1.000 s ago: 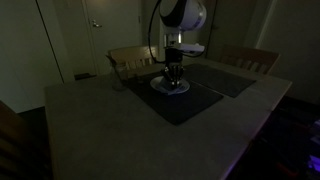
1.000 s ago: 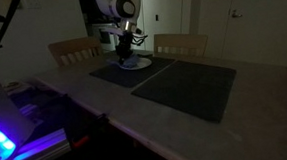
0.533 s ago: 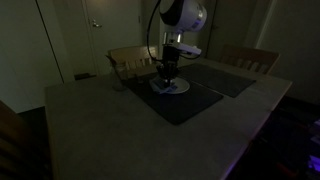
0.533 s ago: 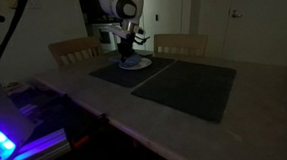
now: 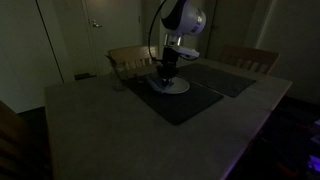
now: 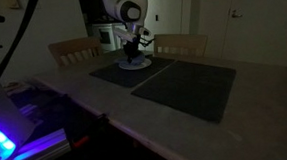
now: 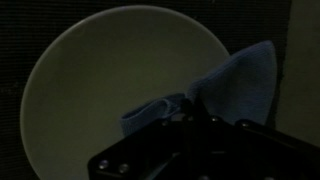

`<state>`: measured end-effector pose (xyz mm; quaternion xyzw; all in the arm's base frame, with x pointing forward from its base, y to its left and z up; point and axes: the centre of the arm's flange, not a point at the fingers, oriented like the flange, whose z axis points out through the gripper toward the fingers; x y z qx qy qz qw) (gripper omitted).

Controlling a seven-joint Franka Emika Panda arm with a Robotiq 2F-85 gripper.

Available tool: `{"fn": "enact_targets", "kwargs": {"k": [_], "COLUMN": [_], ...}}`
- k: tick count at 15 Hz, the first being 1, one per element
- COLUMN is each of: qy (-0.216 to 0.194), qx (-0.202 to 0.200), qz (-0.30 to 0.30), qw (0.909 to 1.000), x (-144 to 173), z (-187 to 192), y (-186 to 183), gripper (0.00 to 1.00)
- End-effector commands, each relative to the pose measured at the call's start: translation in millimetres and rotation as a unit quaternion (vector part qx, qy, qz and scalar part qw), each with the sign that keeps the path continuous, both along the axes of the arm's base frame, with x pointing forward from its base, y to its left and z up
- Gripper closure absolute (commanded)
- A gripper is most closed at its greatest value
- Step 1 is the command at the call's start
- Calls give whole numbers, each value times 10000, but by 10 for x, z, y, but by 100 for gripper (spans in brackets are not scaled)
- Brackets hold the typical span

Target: Wipe the plate with the blue towel

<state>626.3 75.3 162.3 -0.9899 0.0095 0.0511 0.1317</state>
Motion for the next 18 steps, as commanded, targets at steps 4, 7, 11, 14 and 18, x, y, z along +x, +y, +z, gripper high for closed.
{"fn": "enact_targets", "kwargs": {"k": [4,7,11,14,18], "qy": [-286,-408,61,579,1230], "qx": [-249,-585,-1009,-1242,-1171], "qz": [-23,-22,-53,15,247], "qw": [9993,9975,9949,9906,9852], "x": [182,199,169,76,-76], "z": [-86,-27,15,12,-18], "y": [-326,-458,-541,-484,-291], "gripper": [99,99,99,99,99]}}
